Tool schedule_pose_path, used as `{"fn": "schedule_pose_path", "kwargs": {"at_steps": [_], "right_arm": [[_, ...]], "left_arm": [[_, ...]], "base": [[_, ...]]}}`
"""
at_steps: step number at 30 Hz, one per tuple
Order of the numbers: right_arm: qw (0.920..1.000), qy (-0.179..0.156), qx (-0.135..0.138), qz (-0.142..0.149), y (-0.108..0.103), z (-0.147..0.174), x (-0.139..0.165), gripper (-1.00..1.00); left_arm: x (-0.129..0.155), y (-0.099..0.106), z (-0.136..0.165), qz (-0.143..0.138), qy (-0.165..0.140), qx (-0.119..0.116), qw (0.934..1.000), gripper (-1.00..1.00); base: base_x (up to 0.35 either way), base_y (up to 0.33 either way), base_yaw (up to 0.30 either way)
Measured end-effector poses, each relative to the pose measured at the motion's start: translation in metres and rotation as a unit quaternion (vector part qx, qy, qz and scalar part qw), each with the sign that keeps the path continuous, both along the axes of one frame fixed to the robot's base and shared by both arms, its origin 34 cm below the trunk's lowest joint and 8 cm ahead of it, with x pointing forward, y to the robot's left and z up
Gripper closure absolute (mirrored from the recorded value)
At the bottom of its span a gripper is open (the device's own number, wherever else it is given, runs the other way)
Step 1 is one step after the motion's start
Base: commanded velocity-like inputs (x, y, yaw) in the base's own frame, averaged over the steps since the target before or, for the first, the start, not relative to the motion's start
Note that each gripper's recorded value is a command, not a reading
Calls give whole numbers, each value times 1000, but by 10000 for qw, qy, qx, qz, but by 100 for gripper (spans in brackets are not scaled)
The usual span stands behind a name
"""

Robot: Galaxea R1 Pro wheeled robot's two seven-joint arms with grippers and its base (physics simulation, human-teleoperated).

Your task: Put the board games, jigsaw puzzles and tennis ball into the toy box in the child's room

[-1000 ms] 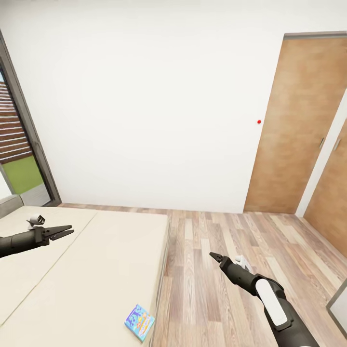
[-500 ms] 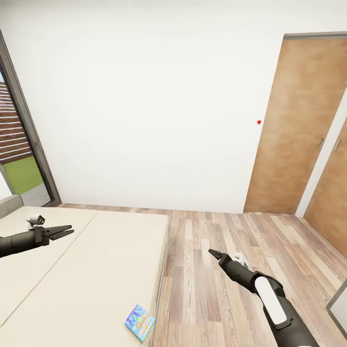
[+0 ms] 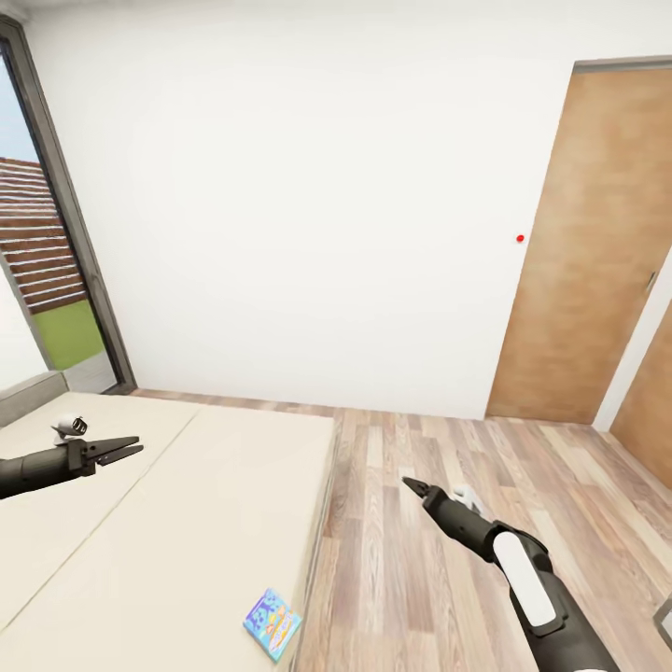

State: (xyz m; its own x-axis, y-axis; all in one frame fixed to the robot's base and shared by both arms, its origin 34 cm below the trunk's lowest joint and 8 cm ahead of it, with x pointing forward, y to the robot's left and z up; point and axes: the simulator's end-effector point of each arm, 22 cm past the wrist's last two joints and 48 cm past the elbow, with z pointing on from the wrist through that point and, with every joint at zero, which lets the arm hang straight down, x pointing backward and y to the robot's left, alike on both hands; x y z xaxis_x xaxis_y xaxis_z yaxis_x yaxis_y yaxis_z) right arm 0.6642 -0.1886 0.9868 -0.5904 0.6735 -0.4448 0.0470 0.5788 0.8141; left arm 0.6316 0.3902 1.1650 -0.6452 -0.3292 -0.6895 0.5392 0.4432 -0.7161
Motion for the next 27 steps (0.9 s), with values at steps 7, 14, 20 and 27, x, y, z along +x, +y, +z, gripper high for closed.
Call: {"fn": "schedule_pose_path", "kwargs": {"at_steps": [7, 14, 20, 27], "right_arm": [[10000, -26, -1, 0, 0, 3, 0, -100], [10000, -32, -2, 0, 0, 3, 0, -100], [10000, -39, -1, 0, 0, 4, 0, -100], [10000, -58, -3, 0, 0, 6, 0, -100]], "left_arm": [[-1, 0, 2, 2, -22, -2, 10000, -100], [-1, 0, 3, -2, -24, 1, 10000, -100], [-1, 0, 3, -1, -29, 2, 10000, -100], [-2, 0, 6, 3, -59, -7, 10000, -100]], "base": [[120, -155, 265], [181, -92, 62], [214, -194, 146], [86, -83, 254]]}}
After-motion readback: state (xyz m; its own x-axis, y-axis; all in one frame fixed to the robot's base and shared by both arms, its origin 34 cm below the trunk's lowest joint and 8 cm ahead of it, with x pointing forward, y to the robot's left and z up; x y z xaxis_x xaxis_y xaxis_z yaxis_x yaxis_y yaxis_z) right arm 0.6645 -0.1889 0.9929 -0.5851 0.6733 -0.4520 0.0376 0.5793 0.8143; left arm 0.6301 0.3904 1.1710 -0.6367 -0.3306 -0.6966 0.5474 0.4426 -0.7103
